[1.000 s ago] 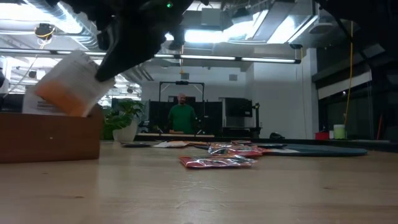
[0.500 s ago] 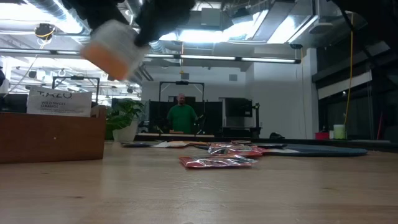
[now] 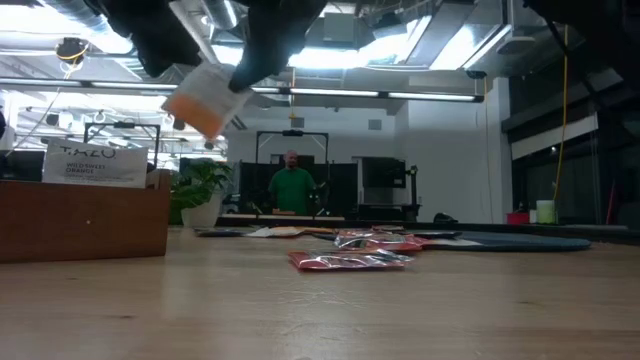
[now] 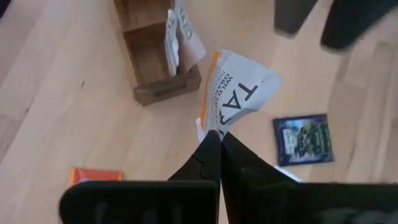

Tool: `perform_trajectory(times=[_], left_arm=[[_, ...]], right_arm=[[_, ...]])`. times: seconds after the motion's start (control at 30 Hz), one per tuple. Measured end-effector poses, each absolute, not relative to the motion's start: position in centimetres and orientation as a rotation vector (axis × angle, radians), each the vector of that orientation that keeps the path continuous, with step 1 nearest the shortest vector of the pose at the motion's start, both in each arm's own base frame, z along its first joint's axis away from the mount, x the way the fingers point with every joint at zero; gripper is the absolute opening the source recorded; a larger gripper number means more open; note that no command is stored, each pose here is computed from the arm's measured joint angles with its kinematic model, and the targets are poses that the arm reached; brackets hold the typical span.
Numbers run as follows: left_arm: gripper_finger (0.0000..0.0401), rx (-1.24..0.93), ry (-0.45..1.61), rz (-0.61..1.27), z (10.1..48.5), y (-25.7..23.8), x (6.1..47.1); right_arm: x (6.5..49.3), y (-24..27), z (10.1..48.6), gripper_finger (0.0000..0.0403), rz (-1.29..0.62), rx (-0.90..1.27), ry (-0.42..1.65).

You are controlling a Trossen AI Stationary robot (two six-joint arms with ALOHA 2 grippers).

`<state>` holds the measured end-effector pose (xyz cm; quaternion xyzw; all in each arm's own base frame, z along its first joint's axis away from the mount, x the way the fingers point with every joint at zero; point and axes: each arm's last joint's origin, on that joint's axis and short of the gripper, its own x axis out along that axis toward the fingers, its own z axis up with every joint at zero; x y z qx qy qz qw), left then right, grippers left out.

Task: Pick & Place Tea
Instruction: Put the white tea bag into the right section of the wooden organizer

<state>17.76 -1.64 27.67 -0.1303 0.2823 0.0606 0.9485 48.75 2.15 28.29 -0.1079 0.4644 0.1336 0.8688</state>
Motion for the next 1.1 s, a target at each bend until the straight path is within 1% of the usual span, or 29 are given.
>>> perform_trajectory(times=[0.2,0.33,0.47,0.63,0.7,0.8,0.9,1.03,1.1], left_arm=[[0.0139,-0.23,0.58,0.122,27.62,-1.69,17.72],[0.0159,-0.225,0.591,0.132,27.5,-1.67,17.72],[0.0166,-0.219,0.603,0.144,27.36,-1.63,17.74],[0.0161,-0.2,0.627,0.173,27.11,-1.47,17.65],[0.0151,-0.194,0.629,0.182,27.09,-1.44,17.63],[0.0125,-0.195,0.628,0.181,27.1,-1.44,17.63],[0.0083,-0.202,0.628,0.177,27.1,-1.46,17.63],[0.0015,-0.25,0.625,0.184,27.11,-1.49,17.64],[0.0006,-0.273,0.62,0.196,27.12,-1.52,17.65]], right_arm=[[48.9,1.3,28.6,0.0,0.236,-0.207,0.95],[49.28,1.21,28.86,0.0,0.19,-0.234,0.91],[49.47,1.2,29.01,0.0,0.184,-0.241,0.885],[49.64,1.05,29.15,0.0,0.177,-0.242,0.863],[49.69,1.05,29.18,0.0001,0.175,-0.242,0.857],[49.69,1.02,29.18,0.0007,0.174,-0.242,0.857],[49.69,1.0,29.18,0.0016,0.173,-0.242,0.858],[49.25,1.0,29.16,0.0026,0.178,-0.24,0.897],[48.76,0.99,29.18,0.003,0.183,-0.237,0.938]])
